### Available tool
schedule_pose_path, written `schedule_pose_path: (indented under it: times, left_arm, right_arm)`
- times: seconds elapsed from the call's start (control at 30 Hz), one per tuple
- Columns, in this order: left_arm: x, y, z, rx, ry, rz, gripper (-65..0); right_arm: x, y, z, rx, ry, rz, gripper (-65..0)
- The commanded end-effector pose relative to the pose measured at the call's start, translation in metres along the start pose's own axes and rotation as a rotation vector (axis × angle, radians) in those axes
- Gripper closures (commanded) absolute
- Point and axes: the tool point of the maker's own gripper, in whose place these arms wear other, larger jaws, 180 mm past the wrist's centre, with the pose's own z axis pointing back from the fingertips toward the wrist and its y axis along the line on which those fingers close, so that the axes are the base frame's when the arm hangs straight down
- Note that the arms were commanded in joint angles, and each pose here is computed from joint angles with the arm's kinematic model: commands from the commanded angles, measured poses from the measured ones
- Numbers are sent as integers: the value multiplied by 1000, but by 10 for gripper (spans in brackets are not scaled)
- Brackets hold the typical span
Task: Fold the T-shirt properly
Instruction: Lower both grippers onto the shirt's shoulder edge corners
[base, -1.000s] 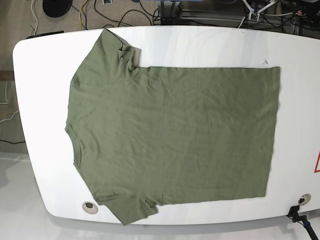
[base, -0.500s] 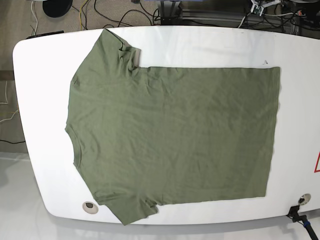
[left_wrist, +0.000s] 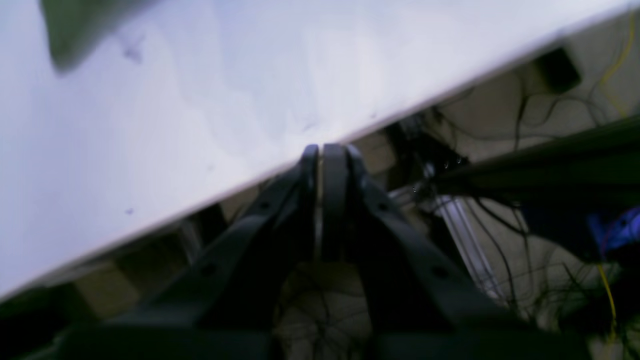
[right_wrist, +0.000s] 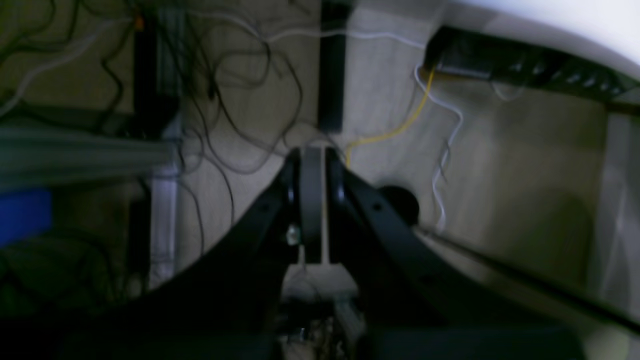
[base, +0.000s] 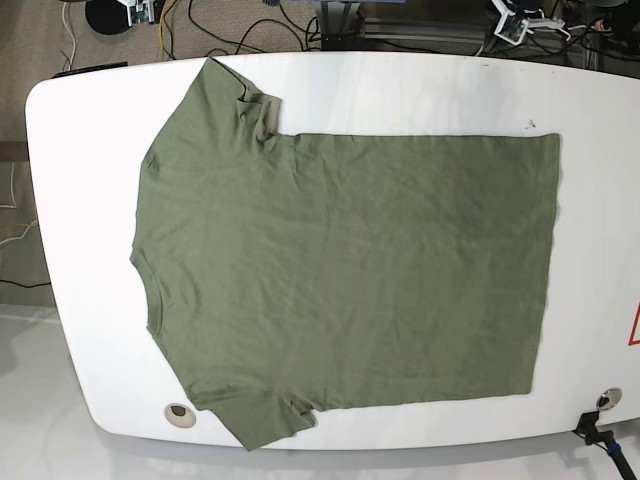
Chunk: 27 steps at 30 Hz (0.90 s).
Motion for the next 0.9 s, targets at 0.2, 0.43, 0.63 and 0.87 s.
schedule_pose_path:
  times: [0.2,0.43,0.63,0.87]
  left_arm:
    - [34,7,-1,20,-96,-2,0]
    - [42,9,-2,25,-118,-4,0]
    - [54,22,-7,60,-157,26,0]
    - [84,37,-17,99,-273,61,-78]
  right_arm:
    - [65,-7,8,15,-145,25,0]
    - [100,1,13,78,-121,-42,0]
    - [123,14,10,183,-116,-136,0]
    - [130,18,3,246,-57,-216,-3]
